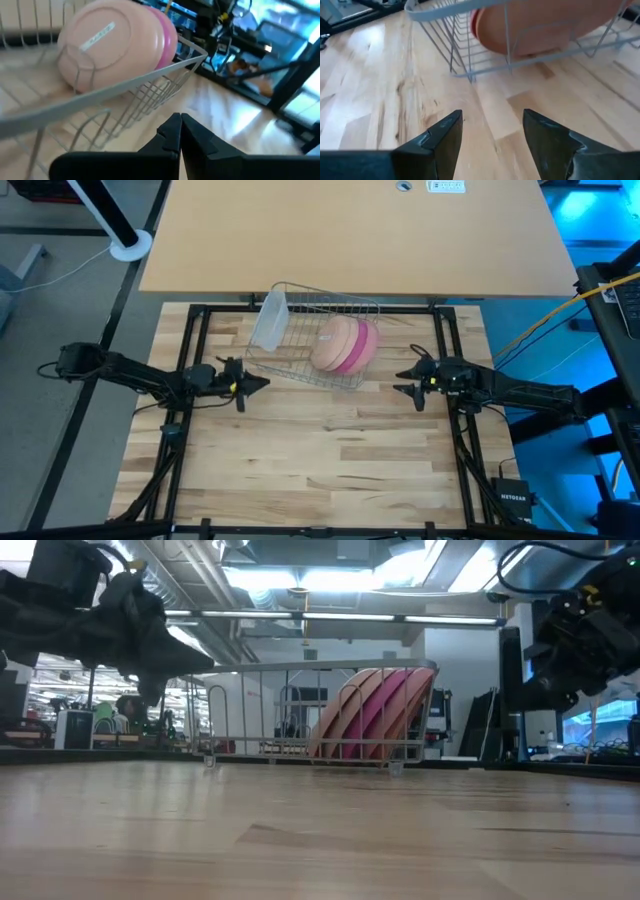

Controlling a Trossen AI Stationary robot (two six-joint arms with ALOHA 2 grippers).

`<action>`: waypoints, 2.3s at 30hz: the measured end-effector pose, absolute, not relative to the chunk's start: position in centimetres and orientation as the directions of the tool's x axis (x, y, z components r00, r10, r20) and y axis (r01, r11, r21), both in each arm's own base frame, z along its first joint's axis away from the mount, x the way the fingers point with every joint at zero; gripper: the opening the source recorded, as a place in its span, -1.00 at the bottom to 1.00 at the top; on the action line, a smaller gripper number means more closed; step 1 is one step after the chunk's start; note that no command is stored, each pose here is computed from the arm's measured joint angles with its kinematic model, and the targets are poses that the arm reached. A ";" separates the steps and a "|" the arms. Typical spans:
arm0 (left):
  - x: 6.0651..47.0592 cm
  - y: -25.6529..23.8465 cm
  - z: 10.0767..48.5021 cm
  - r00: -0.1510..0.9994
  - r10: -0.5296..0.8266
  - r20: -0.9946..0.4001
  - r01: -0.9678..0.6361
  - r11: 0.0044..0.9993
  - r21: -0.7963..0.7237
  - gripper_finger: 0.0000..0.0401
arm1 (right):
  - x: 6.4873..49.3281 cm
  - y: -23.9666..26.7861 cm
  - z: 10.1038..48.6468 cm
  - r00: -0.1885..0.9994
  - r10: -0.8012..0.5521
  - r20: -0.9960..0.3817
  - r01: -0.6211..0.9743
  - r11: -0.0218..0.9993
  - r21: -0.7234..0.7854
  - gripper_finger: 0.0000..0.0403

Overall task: Sort dishes
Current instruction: Return to Home Position

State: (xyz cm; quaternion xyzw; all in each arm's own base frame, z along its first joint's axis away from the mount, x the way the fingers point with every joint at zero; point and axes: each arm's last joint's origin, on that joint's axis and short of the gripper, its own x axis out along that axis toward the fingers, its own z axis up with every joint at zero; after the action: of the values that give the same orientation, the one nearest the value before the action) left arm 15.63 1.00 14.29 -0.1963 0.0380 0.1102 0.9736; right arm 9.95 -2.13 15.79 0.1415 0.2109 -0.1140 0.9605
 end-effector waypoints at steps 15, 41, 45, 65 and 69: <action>15.0 1.0 11.8 0.906 0.197 -0.375 -0.363 0.819 -0.445 -1.00 | 9.7 -2.1 15.3 0.861 -0.149 -0.486 0.308 0.914 0.265 0.06; 13.3 0.9 9.1 0.733 0.192 -0.652 -0.490 0.815 -0.311 -1.00 | 9.7 -2.1 15.3 0.860 -0.149 -0.489 0.309 0.914 0.265 0.06; 13.3 0.9 9.1 0.733 0.192 -0.653 -0.490 0.815 -0.310 -1.00 | 9.7 -2.1 15.3 0.860 -0.149 -0.489 0.309 0.914 0.265 0.06; 13.3 0.9 9.0 0.730 0.192 -0.656 -0.491 0.815 -0.308 -1.00 | 9.7 -2.1 15.3 0.860 -0.149 -0.489 0.309 0.914 0.265 0.06; 13.2 0.9 9.0 0.730 0.192 -0.656 -0.491 0.815 -0.308 -1.00 | 9.7 -2.1 15.3 0.860 -0.149 -0.489 0.309 0.914 0.265 0.06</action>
State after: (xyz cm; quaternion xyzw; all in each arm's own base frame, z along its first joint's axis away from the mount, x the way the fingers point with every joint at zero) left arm 13.25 0.92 9.02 -0.2377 0.3149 0.1898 0.8991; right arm 9.69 -2.06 15.29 0.1694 0.2360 -0.1204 0.9493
